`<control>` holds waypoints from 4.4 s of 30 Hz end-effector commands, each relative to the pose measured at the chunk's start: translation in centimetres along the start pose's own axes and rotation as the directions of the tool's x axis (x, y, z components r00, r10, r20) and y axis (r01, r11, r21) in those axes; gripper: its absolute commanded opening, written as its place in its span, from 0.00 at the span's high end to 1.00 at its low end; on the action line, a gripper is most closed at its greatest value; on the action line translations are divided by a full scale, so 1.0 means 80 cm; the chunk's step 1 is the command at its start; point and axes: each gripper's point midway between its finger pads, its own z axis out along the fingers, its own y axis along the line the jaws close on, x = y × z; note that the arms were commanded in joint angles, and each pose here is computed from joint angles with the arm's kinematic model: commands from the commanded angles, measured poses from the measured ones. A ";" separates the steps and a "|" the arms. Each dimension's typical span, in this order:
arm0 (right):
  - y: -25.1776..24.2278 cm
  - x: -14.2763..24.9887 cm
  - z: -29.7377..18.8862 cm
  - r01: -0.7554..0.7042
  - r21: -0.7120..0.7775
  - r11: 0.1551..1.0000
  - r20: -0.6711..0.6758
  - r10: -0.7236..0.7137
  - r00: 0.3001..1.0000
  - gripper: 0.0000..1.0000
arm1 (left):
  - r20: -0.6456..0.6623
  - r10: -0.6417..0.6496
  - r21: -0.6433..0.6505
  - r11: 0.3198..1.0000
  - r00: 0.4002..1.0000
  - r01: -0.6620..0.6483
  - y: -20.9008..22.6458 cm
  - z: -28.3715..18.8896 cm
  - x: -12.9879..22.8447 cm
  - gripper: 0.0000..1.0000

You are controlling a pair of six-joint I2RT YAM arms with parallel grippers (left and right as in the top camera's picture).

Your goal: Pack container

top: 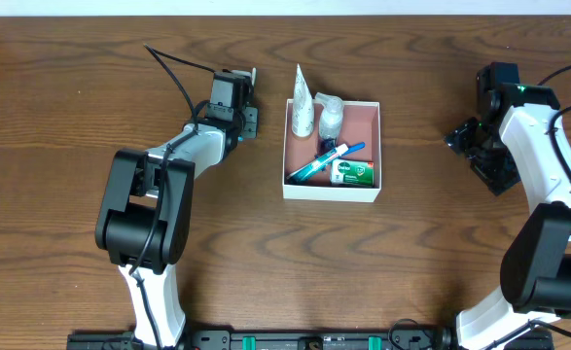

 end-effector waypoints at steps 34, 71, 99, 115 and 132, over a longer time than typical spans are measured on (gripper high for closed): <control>-0.001 -0.005 0.001 -0.001 0.008 1.000 0.008 0.001 1.000 0.01 | -0.012 0.004 -0.005 1.000 1.000 -0.004 0.003 0.003 0.000 0.90; -0.001 -0.005 0.001 -0.001 0.008 1.000 0.009 0.001 1.000 0.01 | 0.494 0.032 0.332 0.917 0.869 -0.223 -0.125 -0.419 -0.141 0.92; -0.001 -0.005 0.001 -0.001 0.008 1.000 0.008 0.001 1.000 0.01 | 0.185 0.307 0.482 0.800 0.933 -0.359 -0.295 -0.259 -0.005 0.91; -0.001 -0.005 0.001 0.000 0.008 1.000 0.008 0.000 1.000 0.01 | 0.152 0.320 0.480 0.803 0.935 -0.353 -0.296 -0.240 0.006 0.67; -0.001 -0.005 0.001 -0.001 0.007 1.000 0.009 0.001 1.000 0.01 | 0.363 0.209 0.518 0.765 0.908 -0.383 -0.267 -0.403 -0.051 0.28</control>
